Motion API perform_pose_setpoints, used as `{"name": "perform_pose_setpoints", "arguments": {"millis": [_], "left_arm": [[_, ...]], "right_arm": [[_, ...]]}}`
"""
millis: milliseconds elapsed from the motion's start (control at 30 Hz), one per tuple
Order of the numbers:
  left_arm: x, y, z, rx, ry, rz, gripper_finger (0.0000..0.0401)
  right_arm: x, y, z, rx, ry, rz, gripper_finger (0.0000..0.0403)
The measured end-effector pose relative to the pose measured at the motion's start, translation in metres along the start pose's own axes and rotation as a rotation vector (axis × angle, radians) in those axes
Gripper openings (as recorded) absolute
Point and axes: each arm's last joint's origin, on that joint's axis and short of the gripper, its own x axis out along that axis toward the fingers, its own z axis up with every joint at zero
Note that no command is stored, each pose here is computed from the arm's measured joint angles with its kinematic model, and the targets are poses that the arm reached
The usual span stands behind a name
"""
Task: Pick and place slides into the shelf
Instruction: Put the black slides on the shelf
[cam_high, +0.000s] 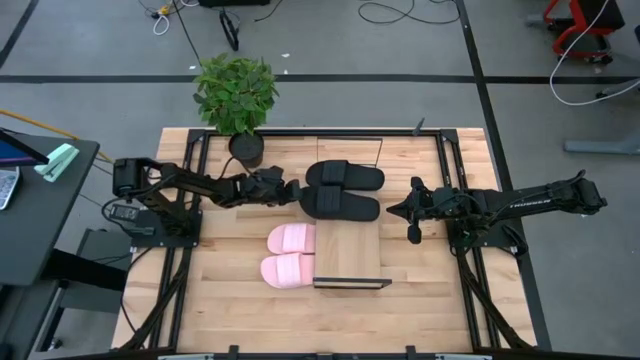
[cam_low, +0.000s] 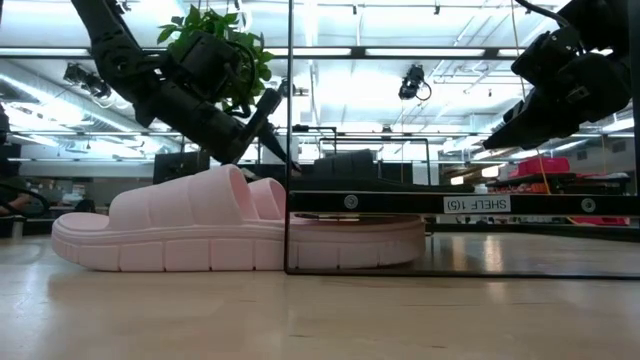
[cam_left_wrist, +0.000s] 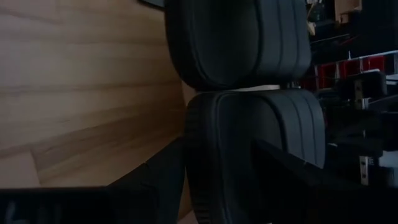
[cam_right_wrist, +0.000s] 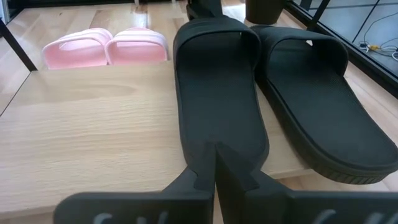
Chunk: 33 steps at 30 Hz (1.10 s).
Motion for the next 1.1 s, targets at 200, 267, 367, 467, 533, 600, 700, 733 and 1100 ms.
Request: {"name": "perform_pose_setpoints", "arguments": {"millis": [200,267,367,467,533,600,700,733,1100], "left_arm": [[0.000,0.003,0.000,0.024,0.005,0.026,0.0188],[0.000,0.003,0.001,0.025,0.000,0.030,0.0189],[0.000,0.004,0.003,0.027,-0.007,0.031,0.0197],[0.000,0.004,0.004,0.039,-0.005,0.035,0.0214],[0.000,0.006,0.004,0.038,0.002,0.044,0.0226],[0.000,0.006,0.004,0.052,0.005,0.047,0.0238],[0.000,0.009,0.005,0.064,0.012,0.074,0.0251],[0.000,0.010,0.005,0.065,0.011,0.080,0.0253],[-0.003,0.015,0.015,0.113,0.018,0.126,0.0233]], "right_arm": [[0.000,0.000,0.000,0.001,0.000,0.000,0.0013],[0.000,0.000,0.000,0.001,0.000,0.000,0.0013],[0.000,0.000,0.000,0.001,0.000,0.001,0.0013],[0.000,0.000,0.000,0.002,0.000,0.000,0.0013],[0.000,0.000,0.000,0.004,0.000,0.001,0.0013],[0.000,0.000,0.000,0.004,0.001,0.000,0.0013],[0.000,0.000,0.000,0.004,0.001,0.000,0.0013],[0.000,0.000,0.000,0.004,0.001,0.000,0.0013],[0.000,0.000,0.000,0.022,0.005,0.000,0.0013]]}}
